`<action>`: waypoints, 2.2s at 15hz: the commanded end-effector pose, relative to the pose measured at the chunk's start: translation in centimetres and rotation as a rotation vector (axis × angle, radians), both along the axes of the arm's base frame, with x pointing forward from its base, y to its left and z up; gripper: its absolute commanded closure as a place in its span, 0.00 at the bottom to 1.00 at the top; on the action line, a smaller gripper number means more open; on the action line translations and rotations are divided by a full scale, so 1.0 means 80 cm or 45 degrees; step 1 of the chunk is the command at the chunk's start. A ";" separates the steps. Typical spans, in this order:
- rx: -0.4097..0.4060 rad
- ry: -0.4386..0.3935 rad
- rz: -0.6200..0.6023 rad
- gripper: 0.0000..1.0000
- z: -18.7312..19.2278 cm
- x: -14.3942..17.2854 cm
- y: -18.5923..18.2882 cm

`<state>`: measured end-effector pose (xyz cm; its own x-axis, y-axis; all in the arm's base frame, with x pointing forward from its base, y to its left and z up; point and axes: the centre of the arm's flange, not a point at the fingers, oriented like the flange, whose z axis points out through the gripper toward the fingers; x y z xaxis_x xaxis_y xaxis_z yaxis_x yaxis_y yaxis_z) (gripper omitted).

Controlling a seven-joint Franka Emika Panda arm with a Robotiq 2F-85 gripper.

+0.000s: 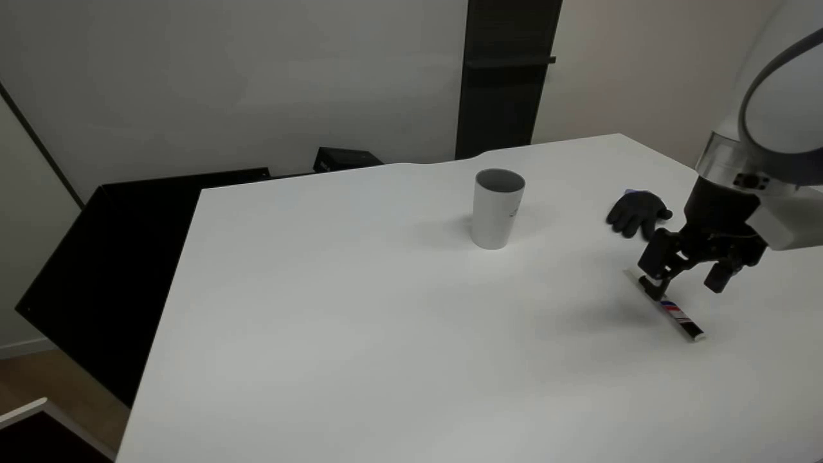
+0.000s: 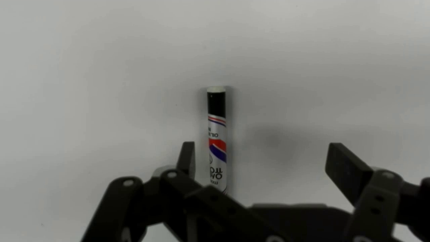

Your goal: Pick up the pen from the table and put it in the cup. Pick up the pen from the cup and put the pen back on the table. Pick up the pen from the table and put it back in the cup.

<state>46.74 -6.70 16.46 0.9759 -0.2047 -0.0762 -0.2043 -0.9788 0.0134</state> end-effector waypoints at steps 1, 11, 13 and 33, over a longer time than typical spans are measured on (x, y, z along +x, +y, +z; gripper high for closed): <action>-0.032 0.014 0.002 0.00 -0.007 -0.015 -0.002; -0.014 -0.015 -0.068 0.00 -0.043 -0.031 -0.025; -0.016 -0.029 -0.084 0.00 -0.050 -0.030 -0.024; -0.014 -0.146 -0.177 0.51 -0.085 -0.026 -0.025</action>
<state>44.43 -8.62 10.79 0.9424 -0.3329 0.0333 -0.3323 -0.9429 -0.0230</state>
